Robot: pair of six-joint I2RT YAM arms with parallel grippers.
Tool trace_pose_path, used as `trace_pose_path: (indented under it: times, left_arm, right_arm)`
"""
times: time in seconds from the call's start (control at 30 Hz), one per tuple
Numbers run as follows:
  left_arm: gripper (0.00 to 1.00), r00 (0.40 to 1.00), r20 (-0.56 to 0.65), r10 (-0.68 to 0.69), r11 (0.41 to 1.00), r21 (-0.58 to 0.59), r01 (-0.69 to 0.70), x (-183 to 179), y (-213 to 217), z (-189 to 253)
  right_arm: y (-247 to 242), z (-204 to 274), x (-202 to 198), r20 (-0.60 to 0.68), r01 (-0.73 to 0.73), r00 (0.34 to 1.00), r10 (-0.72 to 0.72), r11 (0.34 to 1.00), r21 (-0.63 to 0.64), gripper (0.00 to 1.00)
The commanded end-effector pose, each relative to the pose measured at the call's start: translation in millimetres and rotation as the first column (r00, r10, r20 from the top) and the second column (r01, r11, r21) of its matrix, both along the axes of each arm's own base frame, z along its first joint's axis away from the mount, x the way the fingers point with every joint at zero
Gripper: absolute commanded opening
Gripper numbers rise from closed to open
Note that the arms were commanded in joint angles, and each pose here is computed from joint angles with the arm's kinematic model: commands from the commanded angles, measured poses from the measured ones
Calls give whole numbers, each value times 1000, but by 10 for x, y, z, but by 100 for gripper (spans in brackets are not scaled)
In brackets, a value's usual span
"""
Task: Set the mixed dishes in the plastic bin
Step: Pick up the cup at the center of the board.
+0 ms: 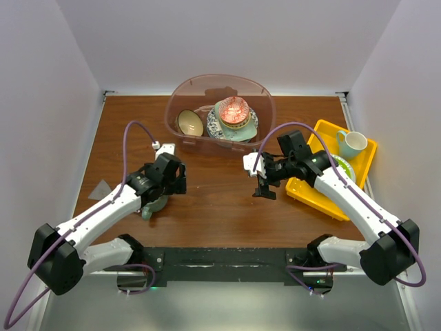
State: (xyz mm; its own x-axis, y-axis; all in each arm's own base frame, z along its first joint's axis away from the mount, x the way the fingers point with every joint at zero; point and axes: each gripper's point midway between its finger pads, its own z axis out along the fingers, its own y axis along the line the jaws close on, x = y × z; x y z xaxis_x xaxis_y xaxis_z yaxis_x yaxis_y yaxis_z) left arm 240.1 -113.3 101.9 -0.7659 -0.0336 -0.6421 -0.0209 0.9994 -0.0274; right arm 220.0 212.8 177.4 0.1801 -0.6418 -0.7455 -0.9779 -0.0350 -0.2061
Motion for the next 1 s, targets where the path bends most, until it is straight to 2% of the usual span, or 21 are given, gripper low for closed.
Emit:
trace_pose_path:
  times: [0.0, 0.97]
  left_arm:
    - [87, 999, 38, 25, 1000, -13, -25, 95, -50, 136]
    - [82, 1000, -7, 6, 998, 60, -5, 51, -87, 7]
  right_arm:
    - [38, 46, 25, 8, -4, 1000, 4, 1000, 27, 98]
    - [36, 37, 29, 9, -4, 1000, 4, 1000, 25, 98]
